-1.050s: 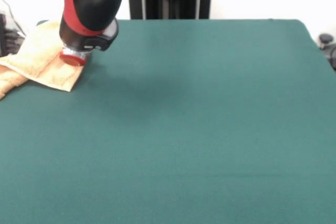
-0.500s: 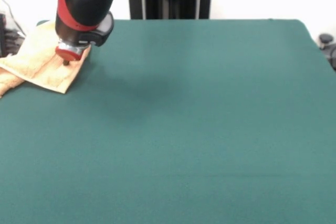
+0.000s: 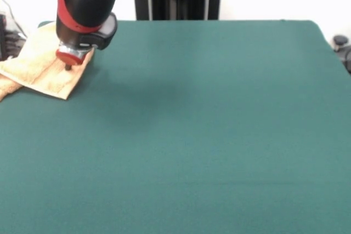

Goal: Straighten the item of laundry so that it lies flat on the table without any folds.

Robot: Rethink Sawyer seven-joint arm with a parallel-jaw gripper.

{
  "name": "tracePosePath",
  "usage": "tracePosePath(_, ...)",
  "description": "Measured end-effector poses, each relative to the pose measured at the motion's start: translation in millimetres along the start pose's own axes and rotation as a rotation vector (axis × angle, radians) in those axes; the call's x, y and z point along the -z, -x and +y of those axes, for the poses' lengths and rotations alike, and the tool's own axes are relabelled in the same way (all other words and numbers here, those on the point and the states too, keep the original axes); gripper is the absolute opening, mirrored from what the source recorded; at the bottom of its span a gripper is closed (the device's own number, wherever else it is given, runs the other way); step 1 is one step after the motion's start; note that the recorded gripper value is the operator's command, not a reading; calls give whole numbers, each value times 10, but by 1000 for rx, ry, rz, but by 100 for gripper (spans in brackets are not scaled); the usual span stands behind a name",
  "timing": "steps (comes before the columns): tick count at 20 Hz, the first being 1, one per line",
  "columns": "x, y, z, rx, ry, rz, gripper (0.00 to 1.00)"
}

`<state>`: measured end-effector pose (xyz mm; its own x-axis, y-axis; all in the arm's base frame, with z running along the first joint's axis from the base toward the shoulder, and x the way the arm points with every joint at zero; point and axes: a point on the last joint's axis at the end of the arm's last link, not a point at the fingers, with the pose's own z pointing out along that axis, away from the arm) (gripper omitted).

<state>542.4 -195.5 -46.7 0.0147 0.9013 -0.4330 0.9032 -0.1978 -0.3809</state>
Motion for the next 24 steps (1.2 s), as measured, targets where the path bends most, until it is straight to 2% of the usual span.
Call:
tracePosePath(7, -9, -3, 14, 13, -3, -32, 100)
tracePosePath(8, -20, -31, 46, 24, -1, -44, 0)
tracePosePath(24, -56, -37, 104, 28, 2, -44, 0)
